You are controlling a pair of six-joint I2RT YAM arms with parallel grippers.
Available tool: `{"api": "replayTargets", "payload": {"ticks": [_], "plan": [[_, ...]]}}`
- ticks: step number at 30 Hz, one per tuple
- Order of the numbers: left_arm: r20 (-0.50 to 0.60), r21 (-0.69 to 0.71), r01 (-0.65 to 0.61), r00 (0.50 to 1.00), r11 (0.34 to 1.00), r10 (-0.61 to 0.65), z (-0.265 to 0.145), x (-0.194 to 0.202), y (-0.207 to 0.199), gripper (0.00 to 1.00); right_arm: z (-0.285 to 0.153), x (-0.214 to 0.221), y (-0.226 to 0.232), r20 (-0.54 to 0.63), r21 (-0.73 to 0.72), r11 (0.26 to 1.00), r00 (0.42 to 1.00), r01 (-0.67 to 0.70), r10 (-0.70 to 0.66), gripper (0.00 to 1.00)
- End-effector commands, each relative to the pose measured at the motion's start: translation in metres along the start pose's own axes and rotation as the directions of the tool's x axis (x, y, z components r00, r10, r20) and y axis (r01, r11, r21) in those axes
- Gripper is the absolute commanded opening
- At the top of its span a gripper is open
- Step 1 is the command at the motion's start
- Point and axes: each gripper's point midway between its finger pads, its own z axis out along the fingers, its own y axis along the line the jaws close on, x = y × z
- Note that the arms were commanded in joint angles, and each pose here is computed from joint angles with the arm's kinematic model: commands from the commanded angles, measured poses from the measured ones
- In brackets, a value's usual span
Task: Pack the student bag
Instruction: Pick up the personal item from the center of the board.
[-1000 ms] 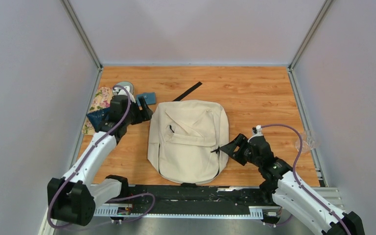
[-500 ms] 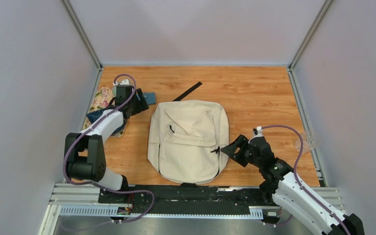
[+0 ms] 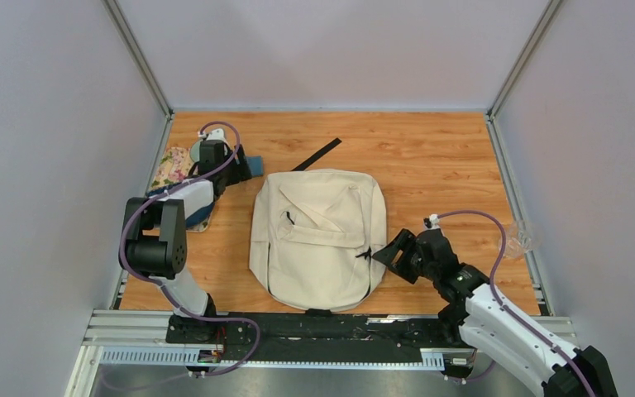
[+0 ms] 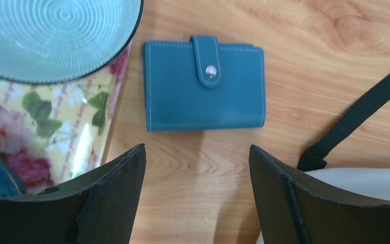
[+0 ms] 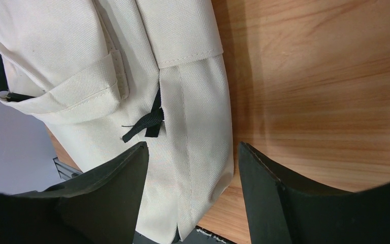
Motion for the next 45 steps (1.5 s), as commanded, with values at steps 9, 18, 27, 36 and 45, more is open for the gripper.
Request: {"api": "replayTargets", "payload": {"ticks": [9, 18, 27, 36, 45], "plan": [[0.058, 0.035, -0.091, 0.994, 0.995, 0.089, 0.034, -0.02, 0.001, 0.82, 0.005, -0.018, 0.028, 0.036, -0.046, 0.998, 0.999, 0.035, -0.033, 0.68], [0.028, 0.038, -0.102, 0.995, 0.994, 0.101, 0.049, -0.011, 0.005, 0.82, 0.009, -0.019, 0.03, 0.025, -0.036, 0.998, 0.999, 0.043, -0.042, 0.68], [0.014, 0.04, -0.091, 0.996, 0.995, 0.09, 0.053, -0.003, 0.007, 0.79, 0.009, -0.018, 0.028, 0.02, -0.031, 0.999, 0.999, 0.039, -0.038, 0.67], [0.044, 0.047, 0.003, 0.999, 0.999, -0.006, 0.052, -0.006, 0.011, 0.79, 0.011, -0.017, 0.028, 0.012, -0.025, 0.999, 0.999, 0.042, -0.041, 0.67], [0.008, 0.075, 0.085, 0.996, 0.994, -0.086, 0.057, 0.0, 0.013, 0.6, 0.012, -0.016, 0.027, 0.005, -0.02, 0.999, 0.999, 0.043, -0.043, 0.67]]}}
